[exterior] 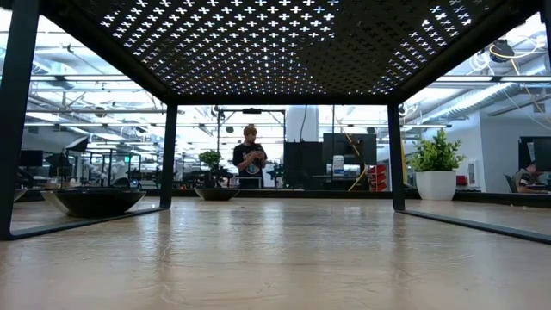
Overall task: Pick & Place Mini shaped plates
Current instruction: Put the black leaf-shaped plate on the shelf
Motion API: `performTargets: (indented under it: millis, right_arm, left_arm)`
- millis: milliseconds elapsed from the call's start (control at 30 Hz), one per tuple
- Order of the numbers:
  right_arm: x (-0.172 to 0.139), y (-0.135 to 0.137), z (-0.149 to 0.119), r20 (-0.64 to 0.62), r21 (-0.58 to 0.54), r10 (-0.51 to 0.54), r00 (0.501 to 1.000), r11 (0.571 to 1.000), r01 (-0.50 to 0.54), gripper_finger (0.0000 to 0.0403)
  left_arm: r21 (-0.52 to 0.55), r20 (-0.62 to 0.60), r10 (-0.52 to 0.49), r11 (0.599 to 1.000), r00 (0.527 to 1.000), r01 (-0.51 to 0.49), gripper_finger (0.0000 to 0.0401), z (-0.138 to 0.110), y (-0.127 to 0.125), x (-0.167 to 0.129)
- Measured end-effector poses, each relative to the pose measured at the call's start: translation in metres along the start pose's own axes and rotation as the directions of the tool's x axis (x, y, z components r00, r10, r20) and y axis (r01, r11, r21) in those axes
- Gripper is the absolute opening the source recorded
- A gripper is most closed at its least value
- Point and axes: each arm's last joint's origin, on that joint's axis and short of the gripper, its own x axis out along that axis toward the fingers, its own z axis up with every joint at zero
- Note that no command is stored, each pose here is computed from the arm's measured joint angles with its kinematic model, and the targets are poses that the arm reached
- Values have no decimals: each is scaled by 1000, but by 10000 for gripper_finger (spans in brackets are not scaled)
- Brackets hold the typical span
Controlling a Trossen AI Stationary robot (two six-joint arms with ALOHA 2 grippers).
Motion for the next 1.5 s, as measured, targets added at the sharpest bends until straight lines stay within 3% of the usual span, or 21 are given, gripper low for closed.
performTargets:
  millis: [200, 367, 600, 700, 900, 1033, 1500]
  right_arm:
    - [-15, -7, -23, 105, 38, -101, 989, 995, 97, 165]
    - [-22, -9, -36, 181, 53, -106, 978, 994, 98, 165]
    - [-21, -8, -41, 150, 34, -106, 983, 994, 102, 165]
    - [-20, -8, -42, 139, 16, -103, 985, 995, 102, 165]
    - [-18, -8, -43, 124, 11, -102, 987, 995, 102, 165]
    - [-18, -8, -43, 122, 11, -103, 987, 995, 102, 165]
    - [-18, -8, -43, 122, 11, -102, 987, 995, 102, 165]
  left_arm:
    - [-68, 71, -82, 994, 994, 87, 150, -23, 15, -19]
    - [-95, 118, -115, 987, 986, 126, 150, -26, 20, -26]
    - [-186, 112, -103, 975, 988, 123, 150, -27, 19, -24]
    - [-178, 98, -116, 975, 988, 132, 150, -28, 16, -21]
    - [-171, 116, 80, 984, 990, -59, 150, -25, 17, -13]
    - [-232, 157, 244, 951, 957, -204, 150, -18, 21, -8]
    - [-171, 75, 234, 961, 969, -218, 150, -30, 16, 9]
